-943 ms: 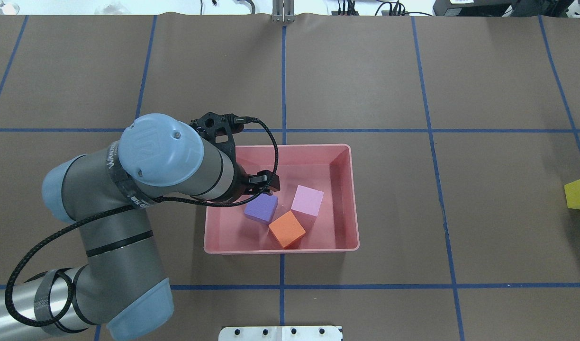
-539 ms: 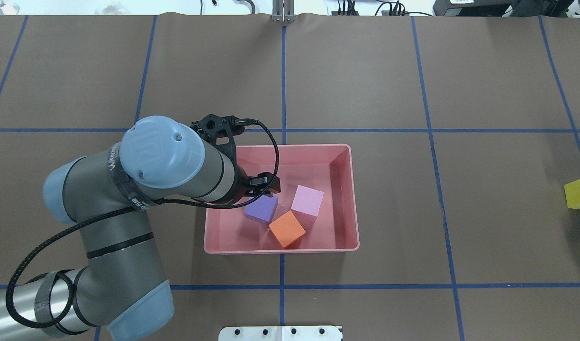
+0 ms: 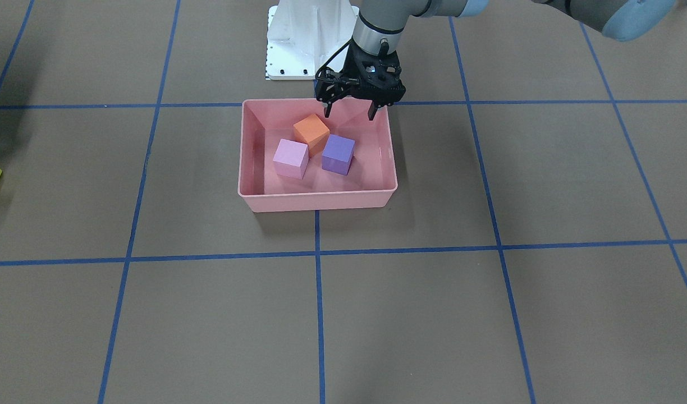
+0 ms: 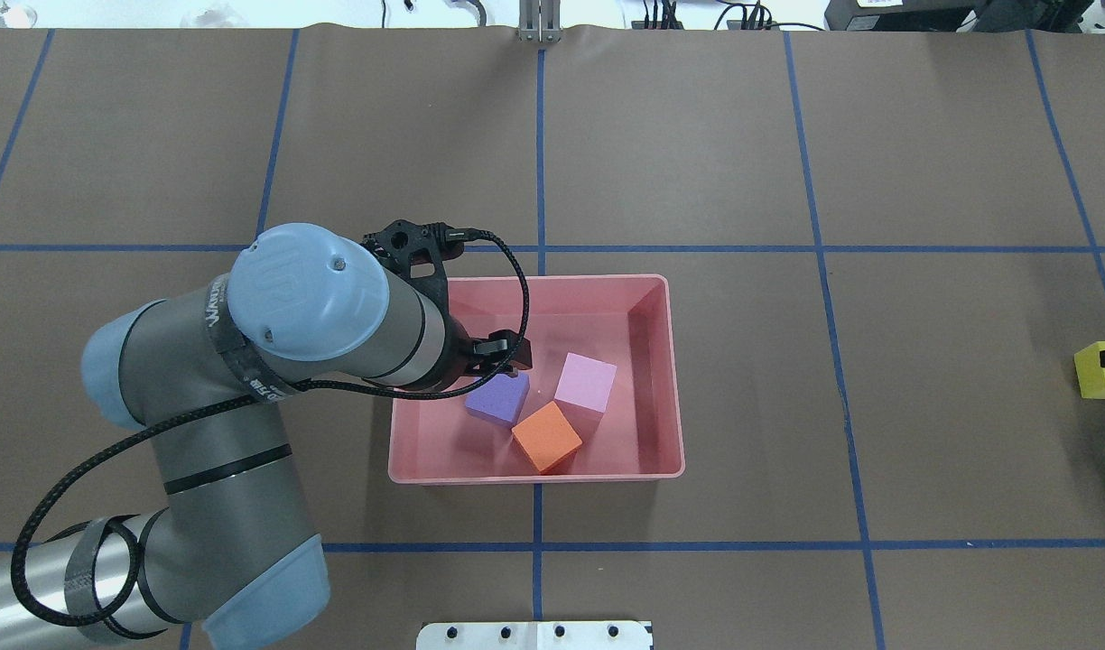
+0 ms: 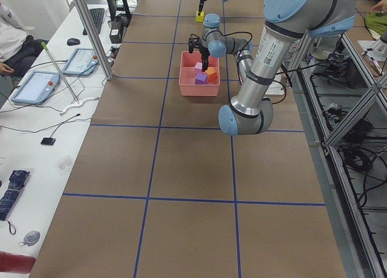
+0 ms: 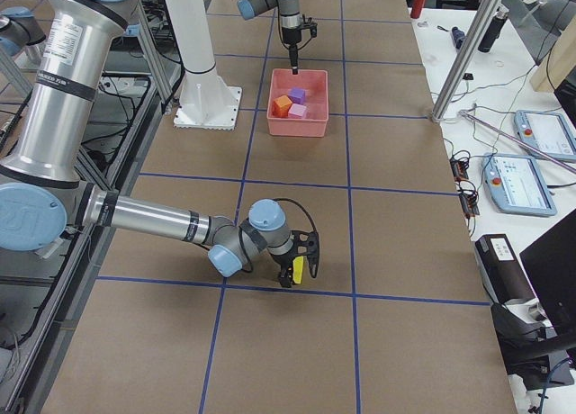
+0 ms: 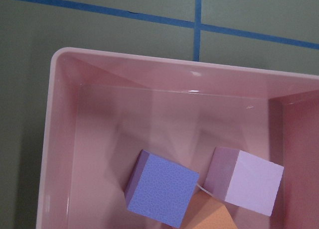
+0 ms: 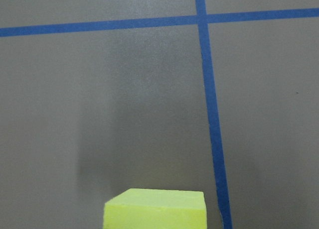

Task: Place blocks into pink bin with both arms
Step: 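Release the purple cube in the bin while the right gripper grasps the yellow cube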

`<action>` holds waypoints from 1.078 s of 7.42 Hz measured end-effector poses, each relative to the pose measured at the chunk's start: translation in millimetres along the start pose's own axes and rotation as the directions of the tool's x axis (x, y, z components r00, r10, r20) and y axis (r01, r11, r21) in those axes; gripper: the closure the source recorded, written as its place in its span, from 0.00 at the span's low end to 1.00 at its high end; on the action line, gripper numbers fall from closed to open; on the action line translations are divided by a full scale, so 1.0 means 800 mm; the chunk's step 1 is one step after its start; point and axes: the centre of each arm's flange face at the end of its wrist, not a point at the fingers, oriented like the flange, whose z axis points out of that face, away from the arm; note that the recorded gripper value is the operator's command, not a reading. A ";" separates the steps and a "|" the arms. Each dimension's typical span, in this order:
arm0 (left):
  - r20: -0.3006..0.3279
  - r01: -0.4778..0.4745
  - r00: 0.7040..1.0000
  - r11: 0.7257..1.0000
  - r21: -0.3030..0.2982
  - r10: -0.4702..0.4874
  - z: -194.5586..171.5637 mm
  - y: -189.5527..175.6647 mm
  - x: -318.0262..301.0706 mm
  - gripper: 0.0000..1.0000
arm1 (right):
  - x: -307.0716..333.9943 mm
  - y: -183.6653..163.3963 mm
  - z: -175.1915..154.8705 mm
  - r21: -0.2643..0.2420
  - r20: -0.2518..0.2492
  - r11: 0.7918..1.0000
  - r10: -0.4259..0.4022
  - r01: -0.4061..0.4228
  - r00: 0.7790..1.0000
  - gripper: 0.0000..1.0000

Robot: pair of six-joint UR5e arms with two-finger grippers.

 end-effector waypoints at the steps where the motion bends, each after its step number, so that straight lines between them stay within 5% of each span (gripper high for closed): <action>1: 0.002 0.000 1.000 1.000 -0.001 0.000 0.001 0.000 -0.001 0.00 | -0.004 -0.001 -0.002 0.004 0.003 1.000 -0.004 0.004 1.000 0.00; 8: 0.001 0.000 1.000 1.000 -0.001 0.000 0.001 0.000 -0.001 0.00 | -0.010 0.007 0.000 -0.003 -0.012 0.999 -0.037 0.037 0.999 0.00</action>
